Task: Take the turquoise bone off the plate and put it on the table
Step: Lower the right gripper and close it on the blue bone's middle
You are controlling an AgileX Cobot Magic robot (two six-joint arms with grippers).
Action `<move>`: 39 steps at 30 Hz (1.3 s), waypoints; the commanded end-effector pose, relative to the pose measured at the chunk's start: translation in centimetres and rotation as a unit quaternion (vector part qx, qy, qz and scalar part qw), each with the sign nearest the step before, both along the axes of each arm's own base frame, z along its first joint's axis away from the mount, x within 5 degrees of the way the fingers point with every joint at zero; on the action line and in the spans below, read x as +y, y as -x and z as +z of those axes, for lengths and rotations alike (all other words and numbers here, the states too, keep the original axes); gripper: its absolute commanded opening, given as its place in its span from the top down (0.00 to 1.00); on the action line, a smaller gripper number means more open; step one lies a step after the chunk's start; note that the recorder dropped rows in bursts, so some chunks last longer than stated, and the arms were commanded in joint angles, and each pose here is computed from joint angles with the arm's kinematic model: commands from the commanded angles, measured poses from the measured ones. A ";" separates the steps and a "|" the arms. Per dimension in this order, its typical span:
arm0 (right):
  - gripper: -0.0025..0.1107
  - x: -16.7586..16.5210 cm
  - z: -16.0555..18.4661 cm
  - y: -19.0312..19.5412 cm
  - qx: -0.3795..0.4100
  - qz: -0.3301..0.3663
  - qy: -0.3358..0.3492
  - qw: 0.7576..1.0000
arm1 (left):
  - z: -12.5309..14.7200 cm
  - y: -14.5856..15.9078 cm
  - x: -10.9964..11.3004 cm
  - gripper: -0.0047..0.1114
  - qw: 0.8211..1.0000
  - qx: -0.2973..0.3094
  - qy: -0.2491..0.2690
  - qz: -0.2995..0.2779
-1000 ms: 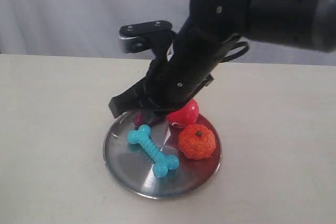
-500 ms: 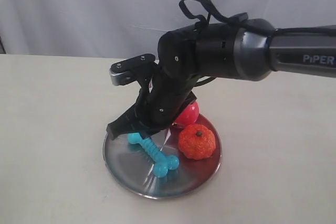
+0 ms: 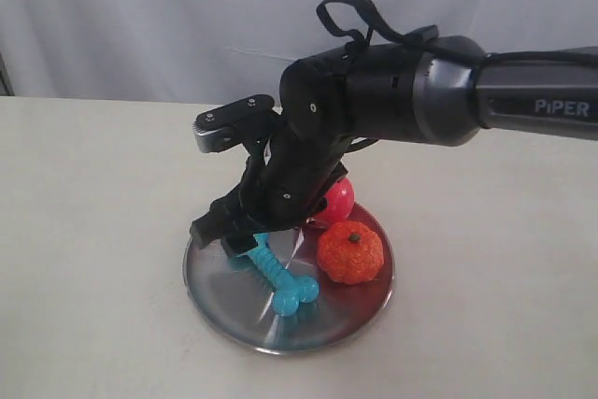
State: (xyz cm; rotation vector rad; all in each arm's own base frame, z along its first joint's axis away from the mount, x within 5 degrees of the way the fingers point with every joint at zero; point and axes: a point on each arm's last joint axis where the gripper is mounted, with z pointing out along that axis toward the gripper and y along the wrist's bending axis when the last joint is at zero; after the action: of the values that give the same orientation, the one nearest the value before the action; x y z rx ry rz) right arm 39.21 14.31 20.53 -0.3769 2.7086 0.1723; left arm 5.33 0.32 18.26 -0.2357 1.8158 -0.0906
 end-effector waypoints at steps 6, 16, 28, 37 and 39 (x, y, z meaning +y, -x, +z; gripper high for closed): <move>0.40 -0.1 -2.7 -1.8 -0.042 0.032 0.043 0.998 | 0.0 0.0 0.0 0.96 1.000 -0.002 0.002 -0.003; 0.40 -0.7 -5.2 -2.3 -0.026 0.045 0.077 0.996 | 0.0 0.0 0.0 0.96 1.000 -0.002 0.002 -0.003; 0.40 -0.8 -6.7 -2.6 -0.020 0.042 0.080 0.996 | 0.0 0.0 0.0 0.96 1.000 -0.002 0.002 -0.003; 0.49 -0.7 -8.3 -2.7 -0.005 0.039 0.082 0.996 | 0.0 0.0 0.0 0.96 1.000 -0.002 0.002 -0.003; 0.56 -0.7 -8.3 -2.7 -0.005 0.039 0.082 0.996 | 0.0 0.0 0.0 0.96 1.000 -0.002 0.002 -0.003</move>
State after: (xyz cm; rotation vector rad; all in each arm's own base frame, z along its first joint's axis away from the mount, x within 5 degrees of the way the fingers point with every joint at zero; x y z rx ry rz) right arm 41.72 13.81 11.98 -0.5360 2.7198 -0.0241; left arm 5.33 0.32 18.26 -0.2357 1.8158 -0.0906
